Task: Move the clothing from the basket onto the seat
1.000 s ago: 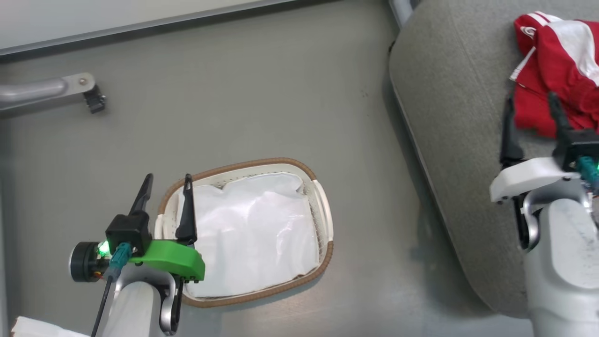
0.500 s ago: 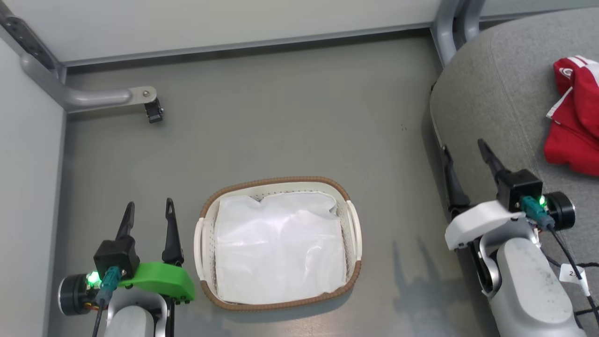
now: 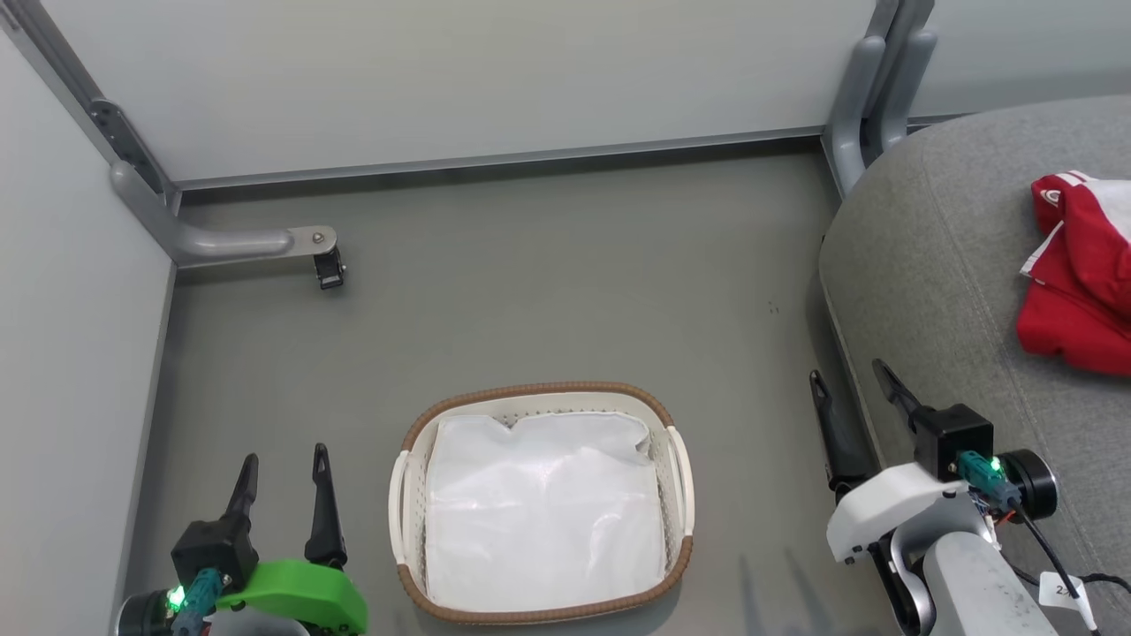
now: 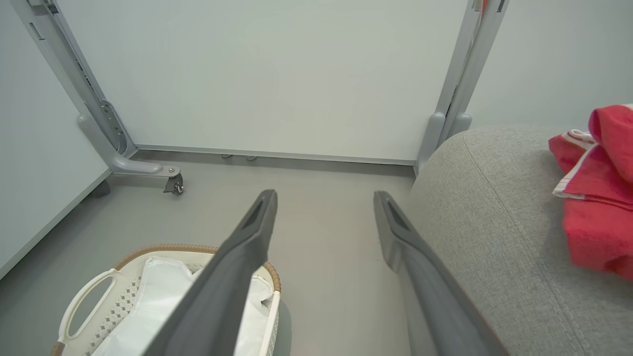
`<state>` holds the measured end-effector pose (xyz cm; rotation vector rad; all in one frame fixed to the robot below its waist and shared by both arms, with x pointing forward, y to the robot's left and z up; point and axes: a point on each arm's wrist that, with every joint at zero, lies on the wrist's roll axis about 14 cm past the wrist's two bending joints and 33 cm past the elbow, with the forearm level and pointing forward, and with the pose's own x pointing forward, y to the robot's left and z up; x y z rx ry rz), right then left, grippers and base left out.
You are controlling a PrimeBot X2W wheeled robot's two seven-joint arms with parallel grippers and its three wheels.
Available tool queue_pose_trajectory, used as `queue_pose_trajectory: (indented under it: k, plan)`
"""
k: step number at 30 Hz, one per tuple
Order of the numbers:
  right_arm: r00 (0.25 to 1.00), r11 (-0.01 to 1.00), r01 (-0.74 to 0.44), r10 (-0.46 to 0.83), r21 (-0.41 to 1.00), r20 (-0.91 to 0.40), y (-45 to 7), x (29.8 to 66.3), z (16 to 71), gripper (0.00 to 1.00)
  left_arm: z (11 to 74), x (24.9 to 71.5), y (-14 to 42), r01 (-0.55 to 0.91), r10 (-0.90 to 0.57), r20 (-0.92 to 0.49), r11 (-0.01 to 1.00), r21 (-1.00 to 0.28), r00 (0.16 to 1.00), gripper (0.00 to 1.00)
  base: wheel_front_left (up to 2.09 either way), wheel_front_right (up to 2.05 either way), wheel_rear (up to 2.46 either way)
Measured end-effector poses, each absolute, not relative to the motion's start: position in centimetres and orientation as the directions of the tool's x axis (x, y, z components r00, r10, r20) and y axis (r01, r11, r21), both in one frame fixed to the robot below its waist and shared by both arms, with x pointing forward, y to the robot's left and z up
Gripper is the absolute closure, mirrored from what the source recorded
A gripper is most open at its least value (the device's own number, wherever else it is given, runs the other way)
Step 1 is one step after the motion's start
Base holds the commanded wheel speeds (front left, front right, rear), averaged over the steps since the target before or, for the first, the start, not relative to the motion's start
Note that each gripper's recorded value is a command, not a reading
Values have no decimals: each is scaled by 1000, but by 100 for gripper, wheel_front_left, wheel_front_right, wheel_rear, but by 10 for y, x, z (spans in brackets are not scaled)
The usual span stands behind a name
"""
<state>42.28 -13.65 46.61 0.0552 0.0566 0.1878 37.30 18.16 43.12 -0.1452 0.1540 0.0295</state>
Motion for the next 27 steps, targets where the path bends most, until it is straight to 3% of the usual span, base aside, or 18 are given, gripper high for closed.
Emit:
queue_pose_trajectory:
  k: [15, 16, 27]
  plan:
    - [983, 980, -179, 182, 83, -23, -138, 402, 476, 0, 441, 352, 182, -42, 18, -125, 981, -191, 992, 0, 0, 0, 0]
    - [983, 980, -180, 182, 83, -22, -137, 401, 476, 100, 442, 352, 182, -40, 16, -122, 979, -200, 992, 100, 0, 0, 0]
    - [984, 973, -118, 141, 197, -108, -145, 391, 453, 100, 425, 346, 185, -94, 38, -195, 953, -287, 980, 100, 0, 0, 0]
